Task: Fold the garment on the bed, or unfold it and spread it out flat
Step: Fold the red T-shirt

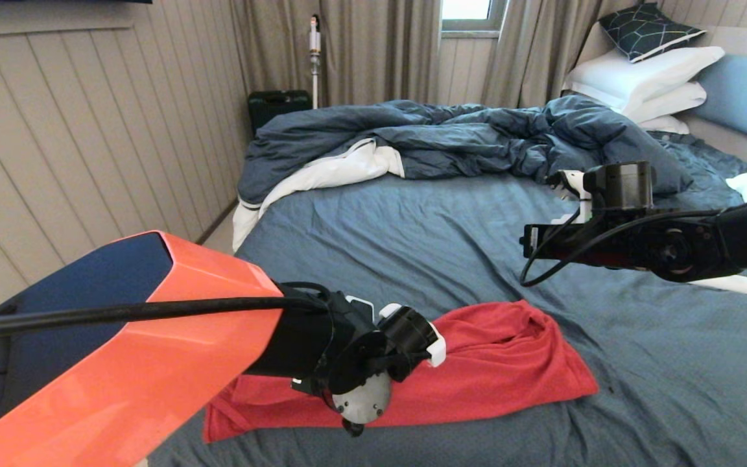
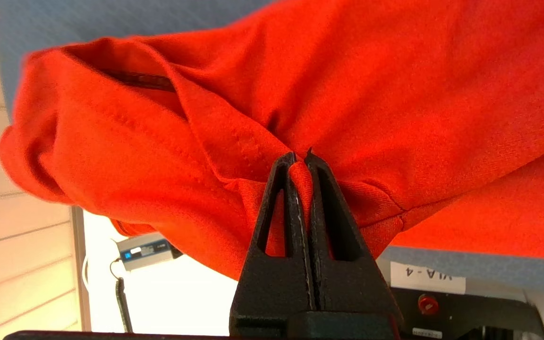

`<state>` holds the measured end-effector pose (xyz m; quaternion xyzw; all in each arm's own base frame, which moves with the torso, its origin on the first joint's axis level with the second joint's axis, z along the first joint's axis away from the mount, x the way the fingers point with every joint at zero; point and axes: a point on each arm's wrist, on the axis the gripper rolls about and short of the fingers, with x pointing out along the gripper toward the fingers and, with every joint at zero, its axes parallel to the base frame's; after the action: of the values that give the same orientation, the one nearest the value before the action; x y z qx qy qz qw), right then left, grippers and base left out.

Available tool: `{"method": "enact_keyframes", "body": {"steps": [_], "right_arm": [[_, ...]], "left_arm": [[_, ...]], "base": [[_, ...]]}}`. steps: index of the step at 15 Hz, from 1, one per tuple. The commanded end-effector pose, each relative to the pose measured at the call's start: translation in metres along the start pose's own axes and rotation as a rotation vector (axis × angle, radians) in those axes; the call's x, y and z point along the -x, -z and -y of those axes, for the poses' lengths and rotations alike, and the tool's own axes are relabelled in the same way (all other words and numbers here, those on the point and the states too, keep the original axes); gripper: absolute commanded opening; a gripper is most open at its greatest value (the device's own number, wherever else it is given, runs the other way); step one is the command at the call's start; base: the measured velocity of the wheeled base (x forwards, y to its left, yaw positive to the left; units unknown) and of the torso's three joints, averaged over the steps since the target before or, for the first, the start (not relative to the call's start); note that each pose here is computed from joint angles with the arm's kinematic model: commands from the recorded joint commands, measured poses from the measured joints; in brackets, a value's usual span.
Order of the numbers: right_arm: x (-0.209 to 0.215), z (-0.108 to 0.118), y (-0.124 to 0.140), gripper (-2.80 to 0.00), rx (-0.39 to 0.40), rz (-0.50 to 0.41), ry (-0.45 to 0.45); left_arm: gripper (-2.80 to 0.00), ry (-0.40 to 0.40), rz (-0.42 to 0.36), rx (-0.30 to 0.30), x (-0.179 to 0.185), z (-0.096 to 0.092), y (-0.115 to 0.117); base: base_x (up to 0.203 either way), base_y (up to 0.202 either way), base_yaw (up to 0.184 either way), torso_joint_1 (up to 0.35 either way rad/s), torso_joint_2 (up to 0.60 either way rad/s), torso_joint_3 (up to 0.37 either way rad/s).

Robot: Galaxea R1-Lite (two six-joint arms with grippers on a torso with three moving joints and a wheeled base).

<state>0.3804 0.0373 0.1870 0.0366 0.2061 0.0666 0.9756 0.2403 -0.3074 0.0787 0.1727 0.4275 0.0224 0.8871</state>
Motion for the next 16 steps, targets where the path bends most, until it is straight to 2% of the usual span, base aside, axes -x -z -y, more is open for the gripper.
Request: {"method": "enact_keyframes", "body": {"steps": [1, 6, 12, 13, 16], "right_arm": [[-0.001, 0.000, 0.000, -2.80, -0.001, 0.000, 0.000], [-0.003, 0.000, 0.002, -2.80, -0.001, -0.006, 0.000], [-0.004, 0.000, 0.004, -2.80, 0.001, -0.013, -0.002], [-0.004, -0.001, 0.004, -2.80, 0.002, -0.013, -0.003], [-0.004, 0.000, 0.004, -2.80, 0.001, -0.013, 0.000]], "left_arm": [[-2.80, -0.001, -0.003, -0.007, 0.000, 0.003, 0.002], [-2.80, 0.030, 0.054, 0.065, 0.012, -0.006, -0.012], [-2.80, 0.022, 0.049, 0.074, 0.008, -0.008, -0.014], [0.00, 0.021, 0.048, 0.073, 0.007, -0.008, -0.014], [0.00, 0.030, 0.064, 0.099, 0.010, -0.011, -0.020]], "base": [[0.000, 0.000, 0.000, 0.000, 0.00, 0.000], [0.000, 0.000, 0.000, 0.000, 0.00, 0.000], [0.000, 0.000, 0.000, 0.000, 0.00, 0.000], [0.000, 0.000, 0.000, 0.000, 0.00, 0.000], [0.000, 0.000, 0.000, 0.000, 0.00, 0.000]]}}
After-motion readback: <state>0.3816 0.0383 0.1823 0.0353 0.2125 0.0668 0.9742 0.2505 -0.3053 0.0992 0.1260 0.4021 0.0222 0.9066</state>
